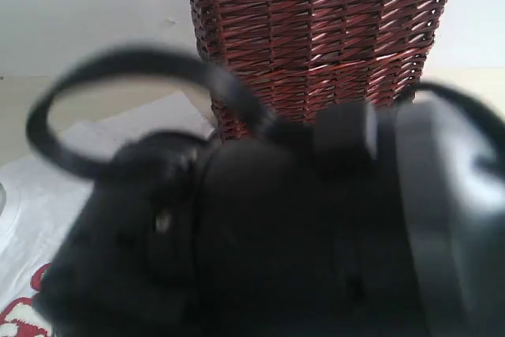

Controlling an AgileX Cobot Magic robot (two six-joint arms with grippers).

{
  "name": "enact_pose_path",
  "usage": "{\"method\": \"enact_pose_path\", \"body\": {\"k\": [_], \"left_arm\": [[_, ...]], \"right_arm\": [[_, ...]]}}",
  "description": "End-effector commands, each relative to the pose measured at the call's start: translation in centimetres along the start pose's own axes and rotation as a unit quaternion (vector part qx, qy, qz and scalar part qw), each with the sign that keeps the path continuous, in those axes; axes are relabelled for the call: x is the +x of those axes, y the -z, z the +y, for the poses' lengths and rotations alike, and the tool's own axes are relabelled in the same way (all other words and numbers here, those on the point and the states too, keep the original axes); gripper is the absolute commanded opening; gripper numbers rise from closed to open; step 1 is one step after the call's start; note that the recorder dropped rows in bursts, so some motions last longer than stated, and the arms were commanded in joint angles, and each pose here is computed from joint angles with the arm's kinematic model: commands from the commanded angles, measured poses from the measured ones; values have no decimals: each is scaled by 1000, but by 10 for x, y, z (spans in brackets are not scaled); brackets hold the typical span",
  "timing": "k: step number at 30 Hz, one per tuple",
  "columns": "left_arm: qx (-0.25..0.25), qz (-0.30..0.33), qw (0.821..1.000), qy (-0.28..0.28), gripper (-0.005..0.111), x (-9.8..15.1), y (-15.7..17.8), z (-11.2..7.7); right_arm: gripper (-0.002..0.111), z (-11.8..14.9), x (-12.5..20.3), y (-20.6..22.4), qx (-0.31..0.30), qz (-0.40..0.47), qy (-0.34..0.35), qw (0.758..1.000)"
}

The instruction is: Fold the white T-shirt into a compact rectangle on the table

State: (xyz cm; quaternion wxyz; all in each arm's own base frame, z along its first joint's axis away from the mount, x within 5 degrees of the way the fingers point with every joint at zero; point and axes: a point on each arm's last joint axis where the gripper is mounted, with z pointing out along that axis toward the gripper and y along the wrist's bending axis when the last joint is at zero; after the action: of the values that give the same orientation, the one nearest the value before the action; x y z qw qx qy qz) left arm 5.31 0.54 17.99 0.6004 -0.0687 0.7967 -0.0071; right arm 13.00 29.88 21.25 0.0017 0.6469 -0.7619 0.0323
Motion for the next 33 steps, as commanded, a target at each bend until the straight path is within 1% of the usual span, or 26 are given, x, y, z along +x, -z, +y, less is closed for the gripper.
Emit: {"method": "enact_pose_path", "body": {"k": [1,4,7,10,14,15,16,18,20,22,24,28,30,33], "left_arm": [[0,-7,1000,3,0,-1,1,0],[0,-7,1000,3,0,-1,1,0],[0,-7,1000,3,0,-1,1,0],[0,-7,1000,3,0,-1,1,0],[0,-7,1000,3,0,-1,1,0],[0,-7,1000,3,0,-1,1,0],[0,-7,1000,3,0,-1,1,0],[0,-7,1000,3,0,-1,1,0],[0,-7,1000,3,0,-1,1,0],[0,-7,1000,3,0,-1,1,0],[0,-7,1000,3,0,-1,1,0],[0,-7,1000,3,0,-1,1,0],[0,-7,1000,3,0,-1,1,0],[0,-7,1000,3,0,-1,1,0]], "right_arm": [[46,8,8,-31,8,23,-22,999],[46,0,12,-49,26,32,-49,998],[46,-5,10,-66,20,10,-62,998],[46,-12,11,-78,26,15,-74,997],[44,-28,16,-89,79,44,-95,991],[41,-29,18,-92,79,50,-95,991],[35,-30,20,-95,79,55,-95,991],[19,-28,23,-101,76,67,-87,991],[0,-27,28,-105,78,80,-73,991],[0,-30,33,-105,97,91,-59,989],[0,-33,36,-97,116,96,-53,987],[0,-35,37,-63,130,37,-49,990],[0,-33,39,-42,124,2,-43,991],[0,-27,43,-7,99,-53,-28,993]]}}
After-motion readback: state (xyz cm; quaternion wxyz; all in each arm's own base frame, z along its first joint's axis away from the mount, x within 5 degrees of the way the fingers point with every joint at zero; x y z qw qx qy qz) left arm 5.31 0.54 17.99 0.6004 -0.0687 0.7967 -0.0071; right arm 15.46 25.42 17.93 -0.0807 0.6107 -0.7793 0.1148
